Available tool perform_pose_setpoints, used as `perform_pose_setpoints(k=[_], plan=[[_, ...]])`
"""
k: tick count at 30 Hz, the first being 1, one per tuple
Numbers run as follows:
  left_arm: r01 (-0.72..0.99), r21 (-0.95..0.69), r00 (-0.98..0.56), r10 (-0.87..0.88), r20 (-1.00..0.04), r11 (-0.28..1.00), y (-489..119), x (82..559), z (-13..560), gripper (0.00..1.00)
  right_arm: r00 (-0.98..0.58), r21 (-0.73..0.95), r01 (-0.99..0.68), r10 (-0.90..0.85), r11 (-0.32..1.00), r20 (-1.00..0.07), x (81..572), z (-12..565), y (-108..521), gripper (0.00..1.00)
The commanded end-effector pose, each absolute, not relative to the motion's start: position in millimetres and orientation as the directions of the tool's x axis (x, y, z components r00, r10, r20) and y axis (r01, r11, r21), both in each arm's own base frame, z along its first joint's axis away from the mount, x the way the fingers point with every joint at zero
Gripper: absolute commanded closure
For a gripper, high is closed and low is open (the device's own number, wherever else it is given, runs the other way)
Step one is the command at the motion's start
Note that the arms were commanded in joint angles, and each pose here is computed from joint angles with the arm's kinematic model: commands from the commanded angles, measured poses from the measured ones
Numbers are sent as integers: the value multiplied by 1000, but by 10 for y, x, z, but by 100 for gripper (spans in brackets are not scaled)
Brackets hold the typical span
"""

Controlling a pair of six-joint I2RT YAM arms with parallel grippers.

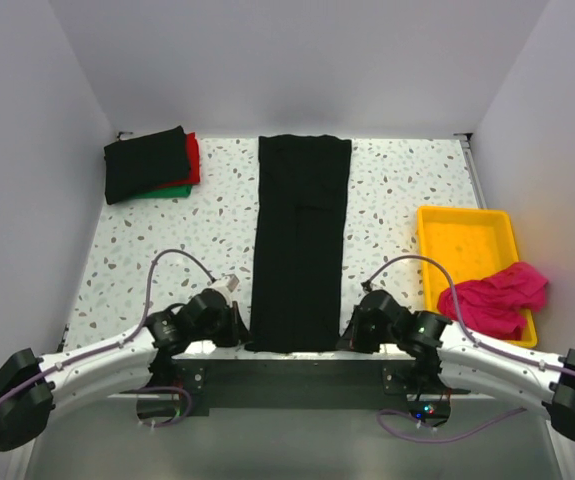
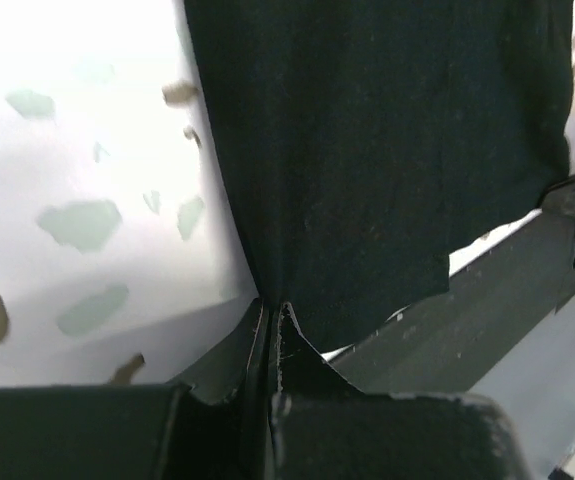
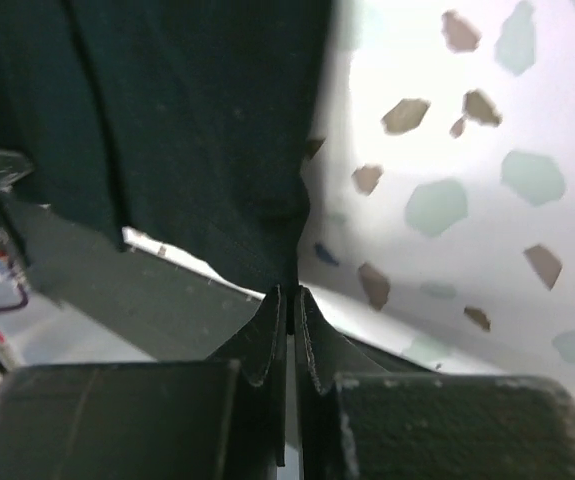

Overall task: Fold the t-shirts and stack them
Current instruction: Fold the tshirt

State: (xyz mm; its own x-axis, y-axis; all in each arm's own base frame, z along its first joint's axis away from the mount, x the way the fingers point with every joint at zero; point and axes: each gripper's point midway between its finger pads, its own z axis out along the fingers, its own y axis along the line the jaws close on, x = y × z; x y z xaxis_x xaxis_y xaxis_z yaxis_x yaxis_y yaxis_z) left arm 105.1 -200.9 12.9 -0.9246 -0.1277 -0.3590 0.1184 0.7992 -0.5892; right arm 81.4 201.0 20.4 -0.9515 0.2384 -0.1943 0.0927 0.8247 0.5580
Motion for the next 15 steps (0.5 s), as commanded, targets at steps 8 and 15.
perform_pose_setpoints(k=[8, 15], plan=[[127, -562, -923, -110, -369, 818, -2102, 878, 437, 100, -965, 554, -59, 95, 830, -245, 605, 699, 1816, 100], [179, -500, -838, -136, -529, 847, -2286, 1497, 964, 100, -916, 517, -124, 103, 847, -388, 1023, 1037, 2018, 100]])
